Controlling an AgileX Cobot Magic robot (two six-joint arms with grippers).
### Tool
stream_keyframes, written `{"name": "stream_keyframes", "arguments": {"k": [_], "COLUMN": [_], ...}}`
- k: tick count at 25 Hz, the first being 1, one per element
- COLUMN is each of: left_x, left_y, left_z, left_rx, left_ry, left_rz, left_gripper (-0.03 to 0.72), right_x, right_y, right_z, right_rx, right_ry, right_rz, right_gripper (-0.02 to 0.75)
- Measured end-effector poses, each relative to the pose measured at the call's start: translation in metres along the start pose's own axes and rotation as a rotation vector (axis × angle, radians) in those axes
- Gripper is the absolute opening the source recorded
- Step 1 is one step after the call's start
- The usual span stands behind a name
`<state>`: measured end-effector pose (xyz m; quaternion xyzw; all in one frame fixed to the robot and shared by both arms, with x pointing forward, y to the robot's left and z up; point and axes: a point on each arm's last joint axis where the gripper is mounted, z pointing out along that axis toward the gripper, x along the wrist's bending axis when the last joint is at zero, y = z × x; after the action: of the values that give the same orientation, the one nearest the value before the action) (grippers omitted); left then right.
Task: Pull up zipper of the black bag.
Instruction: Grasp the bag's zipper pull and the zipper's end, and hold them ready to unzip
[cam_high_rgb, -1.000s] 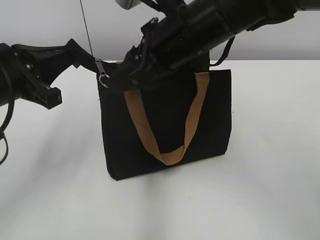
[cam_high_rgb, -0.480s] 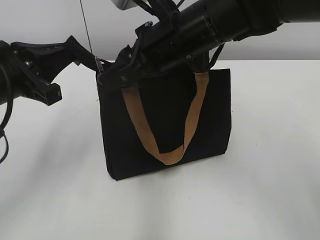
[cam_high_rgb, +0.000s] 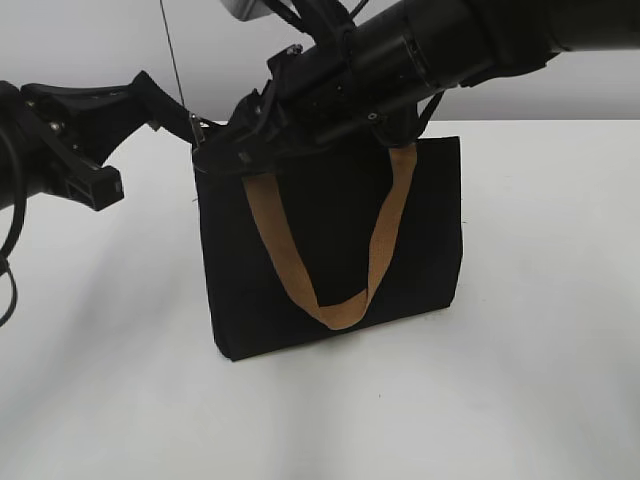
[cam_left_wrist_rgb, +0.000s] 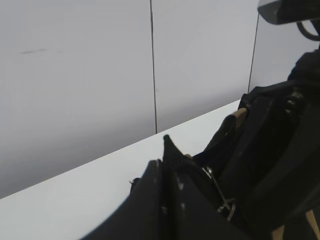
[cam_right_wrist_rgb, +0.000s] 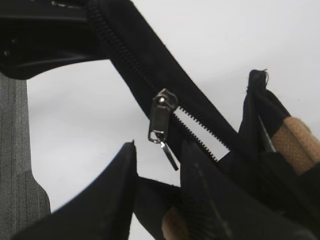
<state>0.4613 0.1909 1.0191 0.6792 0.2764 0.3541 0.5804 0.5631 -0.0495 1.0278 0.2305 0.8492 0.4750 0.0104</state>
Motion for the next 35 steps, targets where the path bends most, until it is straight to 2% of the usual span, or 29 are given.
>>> {"name": "stream_keyframes", "arguments": {"k": [5,12,19,23,27,35], "left_x": [0.000,0.000,0.000,0.002,0.004,0.004], "left_y": [0.000,0.000,-0.002,-0.012,-0.022,-0.029], "left_z": [0.000,0.000,0.000,-0.001,-0.003,-0.002], "left_rx": [-0.001,-0.001,0.025,0.133,0.246,0.292], "left_ry": [0.000,0.000,0.004,0.024,0.043,0.045], "left_rz": [0.000,0.000,0.000,-0.006,-0.011,-0.015], "left_gripper": [-0.005,-0.005,-0.005,-0.005,-0.006,-0.006], "right_x": [-0.001,-0.004,-0.003,-0.001,0.002,0.007], "right_y": [-0.002,-0.005,-0.003,0.000,-0.001,0.004], "right_z": [0.002,0.006,0.003,-0.006,-0.012,-0.019], "right_rx": [0.003,0.013,0.011,0.027,0.050,0.038], "right_ry": [0.000,0.003,-0.002,0.000,0.046,0.055], "right_rz": [-0.026,-0.023,-0.033,-0.037,-0.008,-0.004], "right_gripper": [0.226,0.001,-0.001,-0.001,-0.001,-0.001]}}
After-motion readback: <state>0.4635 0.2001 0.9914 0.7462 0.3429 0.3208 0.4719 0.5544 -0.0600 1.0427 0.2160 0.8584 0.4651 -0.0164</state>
